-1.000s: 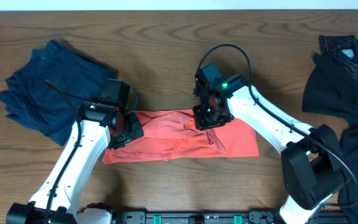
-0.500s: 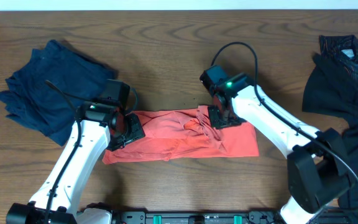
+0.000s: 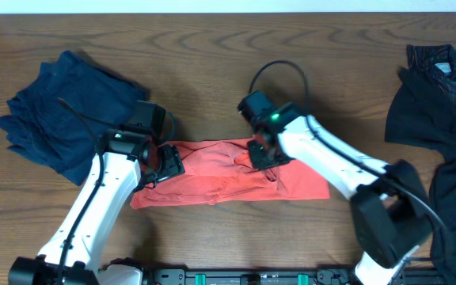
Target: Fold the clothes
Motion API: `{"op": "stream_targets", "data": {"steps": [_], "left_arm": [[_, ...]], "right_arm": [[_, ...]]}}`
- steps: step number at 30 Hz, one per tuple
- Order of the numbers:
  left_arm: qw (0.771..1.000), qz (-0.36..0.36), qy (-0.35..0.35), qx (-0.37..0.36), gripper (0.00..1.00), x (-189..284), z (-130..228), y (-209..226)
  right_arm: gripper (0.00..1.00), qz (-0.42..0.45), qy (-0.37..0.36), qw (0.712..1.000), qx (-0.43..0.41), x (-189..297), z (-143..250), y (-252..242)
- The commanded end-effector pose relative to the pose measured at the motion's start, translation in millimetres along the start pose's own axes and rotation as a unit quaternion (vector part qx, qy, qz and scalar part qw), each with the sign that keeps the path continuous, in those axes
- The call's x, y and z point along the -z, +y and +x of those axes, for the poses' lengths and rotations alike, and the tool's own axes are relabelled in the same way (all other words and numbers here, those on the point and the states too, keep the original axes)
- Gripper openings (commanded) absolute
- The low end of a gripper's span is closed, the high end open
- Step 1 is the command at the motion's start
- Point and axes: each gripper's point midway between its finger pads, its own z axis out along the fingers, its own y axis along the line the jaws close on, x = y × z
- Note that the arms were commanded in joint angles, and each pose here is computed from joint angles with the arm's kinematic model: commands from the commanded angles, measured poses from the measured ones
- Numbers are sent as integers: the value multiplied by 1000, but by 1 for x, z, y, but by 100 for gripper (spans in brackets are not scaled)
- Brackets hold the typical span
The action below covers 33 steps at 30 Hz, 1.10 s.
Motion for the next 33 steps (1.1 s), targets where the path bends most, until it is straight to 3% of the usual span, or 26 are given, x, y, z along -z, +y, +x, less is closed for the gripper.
{"op": "stream_targets", "data": {"steps": [1,9,17,28,30,33], "left_arm": [[999,-29,14,-19,78,-13,-1,9],[998,-49,45,3,78,-48,-18,29],[999,-39,21,2,81,-58,-41,39],[993,-27,110,-9,82,-96,-16,34],[993,-29,118,-11,77,-100,-14,35],[992,-25,120,-21,53,-100,-12,33]], "right_arm": [[31,-15,36,999,22,-25,15,18],[31,-29,36,998,33,-38,14,32],[33,-29,36,998,33,-38,14,32],[33,-28,38,998,33,-38,15,31],[33,-26,41,998,33,-38,16,30],[31,-25,43,998,30,-38,16,28]]}}
